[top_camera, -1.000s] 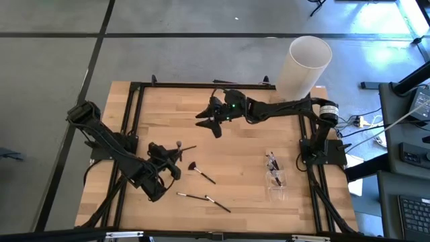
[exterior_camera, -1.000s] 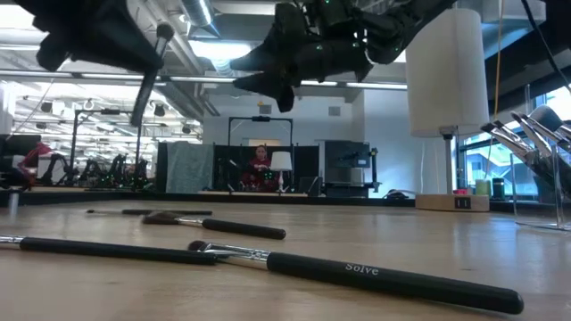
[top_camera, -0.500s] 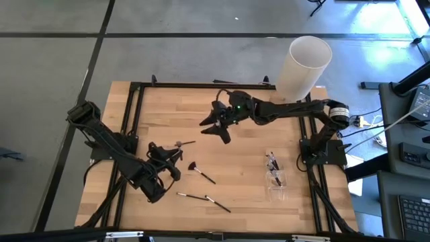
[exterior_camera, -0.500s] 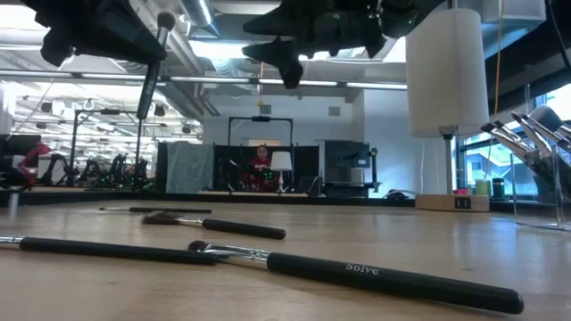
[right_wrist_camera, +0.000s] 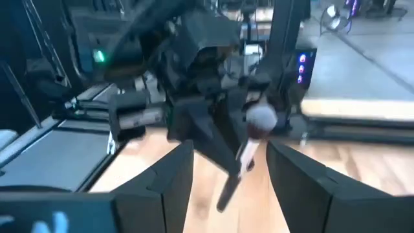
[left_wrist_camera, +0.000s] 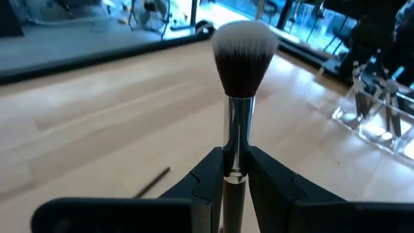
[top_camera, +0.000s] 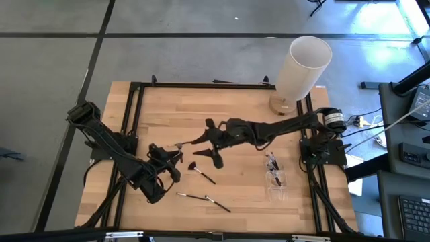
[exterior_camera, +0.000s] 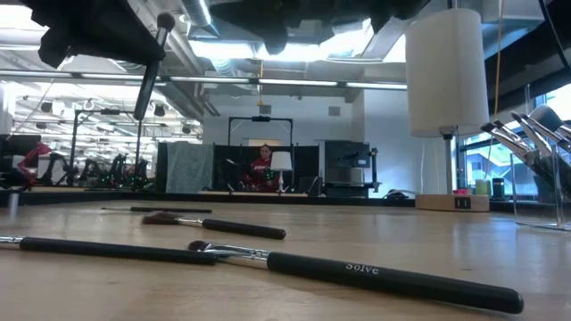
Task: Put items in baskets/containers
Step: Put the powder brush into the middle section of the transparent organizer
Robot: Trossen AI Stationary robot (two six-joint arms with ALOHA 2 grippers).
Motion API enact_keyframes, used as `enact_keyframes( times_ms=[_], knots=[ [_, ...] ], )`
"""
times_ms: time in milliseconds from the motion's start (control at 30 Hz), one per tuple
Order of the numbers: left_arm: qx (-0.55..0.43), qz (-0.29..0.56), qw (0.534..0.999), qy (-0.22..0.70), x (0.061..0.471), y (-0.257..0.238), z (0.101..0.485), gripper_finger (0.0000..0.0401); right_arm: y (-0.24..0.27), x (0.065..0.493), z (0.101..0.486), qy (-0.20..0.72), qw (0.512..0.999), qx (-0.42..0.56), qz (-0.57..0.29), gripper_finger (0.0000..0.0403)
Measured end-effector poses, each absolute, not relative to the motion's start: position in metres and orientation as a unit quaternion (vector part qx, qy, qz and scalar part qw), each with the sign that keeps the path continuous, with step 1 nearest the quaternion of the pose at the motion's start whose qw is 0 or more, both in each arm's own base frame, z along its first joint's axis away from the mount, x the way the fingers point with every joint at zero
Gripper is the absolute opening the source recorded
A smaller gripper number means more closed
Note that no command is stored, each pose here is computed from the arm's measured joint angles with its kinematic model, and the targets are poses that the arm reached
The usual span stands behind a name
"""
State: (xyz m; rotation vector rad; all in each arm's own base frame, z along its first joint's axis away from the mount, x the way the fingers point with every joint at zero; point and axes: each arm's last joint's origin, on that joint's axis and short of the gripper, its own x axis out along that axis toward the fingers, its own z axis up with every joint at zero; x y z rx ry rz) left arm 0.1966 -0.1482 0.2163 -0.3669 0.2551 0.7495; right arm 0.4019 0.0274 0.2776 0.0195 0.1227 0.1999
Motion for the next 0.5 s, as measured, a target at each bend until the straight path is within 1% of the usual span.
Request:
enact_keyframes(
  times_ms=[100, 300, 500],
  knots=[
    [-0.179, 0.358, 0.906, 0.136, 0.198, -0.149, 0.216, 0.0061, 0.029, 0.409, 0.265, 0.067, 0.991, 0.028, 0.11, 0.0194],
    [-0.169, 0.337, 0.916, 0.137, 0.203, -0.154, 0.218, 0.0061, 0.032, 0.42, 0.248, 0.052, 0.983, 0.067, 0.163, 0.0194],
    [-0.16, 0.312, 0.927, 0.132, 0.211, -0.161, 0.223, 0.0061, 0.031, 0.421, 0.247, 0.05, 0.985, 0.068, 0.149, 0.0194]
  ],
)
